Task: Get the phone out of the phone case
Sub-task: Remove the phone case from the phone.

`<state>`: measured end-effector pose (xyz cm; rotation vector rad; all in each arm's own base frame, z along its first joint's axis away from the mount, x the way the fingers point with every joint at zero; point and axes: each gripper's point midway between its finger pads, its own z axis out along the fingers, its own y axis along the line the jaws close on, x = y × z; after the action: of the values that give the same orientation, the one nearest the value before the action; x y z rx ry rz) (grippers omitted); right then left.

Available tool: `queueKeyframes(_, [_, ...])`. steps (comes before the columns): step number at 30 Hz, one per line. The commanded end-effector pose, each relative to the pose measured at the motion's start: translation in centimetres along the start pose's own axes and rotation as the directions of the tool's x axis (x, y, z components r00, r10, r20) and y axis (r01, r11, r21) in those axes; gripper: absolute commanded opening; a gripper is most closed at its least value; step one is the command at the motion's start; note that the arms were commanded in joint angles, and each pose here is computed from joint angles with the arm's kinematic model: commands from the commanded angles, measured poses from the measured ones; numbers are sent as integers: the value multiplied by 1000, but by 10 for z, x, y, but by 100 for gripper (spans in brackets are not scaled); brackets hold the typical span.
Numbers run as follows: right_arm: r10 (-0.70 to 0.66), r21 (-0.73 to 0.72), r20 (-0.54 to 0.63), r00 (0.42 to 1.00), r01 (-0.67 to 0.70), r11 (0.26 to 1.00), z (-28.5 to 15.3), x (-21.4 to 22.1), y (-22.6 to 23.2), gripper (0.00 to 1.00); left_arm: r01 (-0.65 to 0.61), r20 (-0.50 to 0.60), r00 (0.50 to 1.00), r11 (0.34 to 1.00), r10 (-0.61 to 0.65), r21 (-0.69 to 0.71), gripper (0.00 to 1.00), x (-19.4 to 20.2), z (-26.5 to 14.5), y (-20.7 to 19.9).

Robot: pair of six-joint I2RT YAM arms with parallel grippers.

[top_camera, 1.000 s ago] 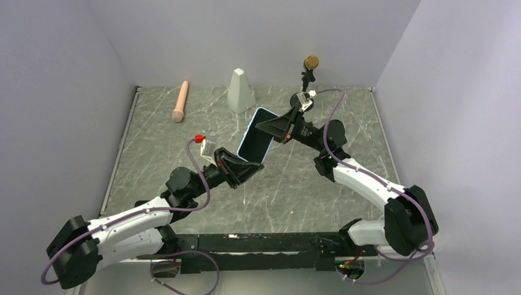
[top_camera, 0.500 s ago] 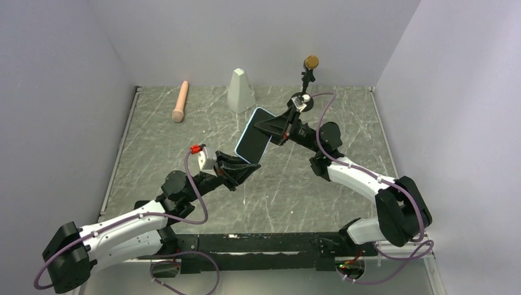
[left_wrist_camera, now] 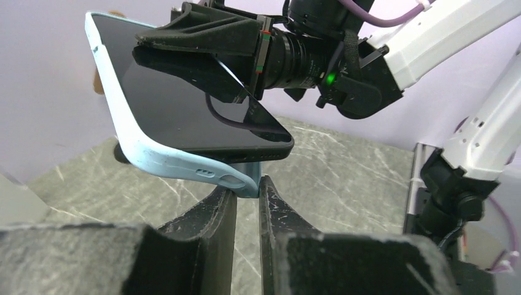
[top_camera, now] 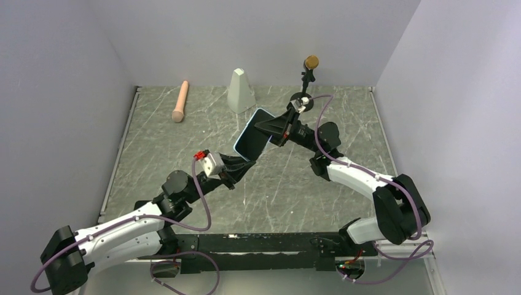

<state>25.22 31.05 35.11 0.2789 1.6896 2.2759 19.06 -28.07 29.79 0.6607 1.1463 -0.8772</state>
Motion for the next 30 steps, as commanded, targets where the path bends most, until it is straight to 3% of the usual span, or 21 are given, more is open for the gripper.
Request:
queueKeyframes(1, [-55, -128, -238, 970, 24, 991, -9, 51, 53, 0, 96, -174, 973, 953, -150, -287, 0, 47, -23, 48])
queueKeyframes(2, [-92, -134, -243, 966, 61, 989, -9, 50, 53, 0, 162, -190, 953, 928, -235, -334, 11, 52, -26, 49])
queueKeyframes(4, [-181, -126, -213, 960, 157, 980, -9, 43, 46, 0, 317, -197, 888, 863, -416, -394, 48, 59, -30, 44])
queueKeyframes(7, [-294, -64, -187, 937, 287, 956, -10, 31, 27, 0, 470, -246, 816, 848, -523, -244, 96, 55, -25, 4])
queueKeyframes(10, [-367, -43, -179, 913, 365, 930, -13, 24, 19, 0, 550, -278, 776, 823, -567, -142, 99, 45, -29, -21])
queueKeyframes(16, [-417, -65, -197, 887, 413, 908, -19, 16, 25, 0, 591, -278, 768, 805, -577, -40, 100, 22, -40, -39])
queueKeyframes(22, [-461, -62, -232, 856, 460, 886, -23, 16, 29, 0, 676, -199, 726, 736, -658, 34, 86, -21, -37, -37])
queueKeyframes(27, [-490, -46, -240, 838, 494, 868, -23, 16, 31, 0, 726, -159, 684, 685, -712, 55, 96, -34, -32, -23])
queueKeyframes(30, [-495, -42, -237, 836, 500, 865, -23, 15, 30, 0, 728, -154, 684, 682, -713, 74, 96, -37, -26, -19])
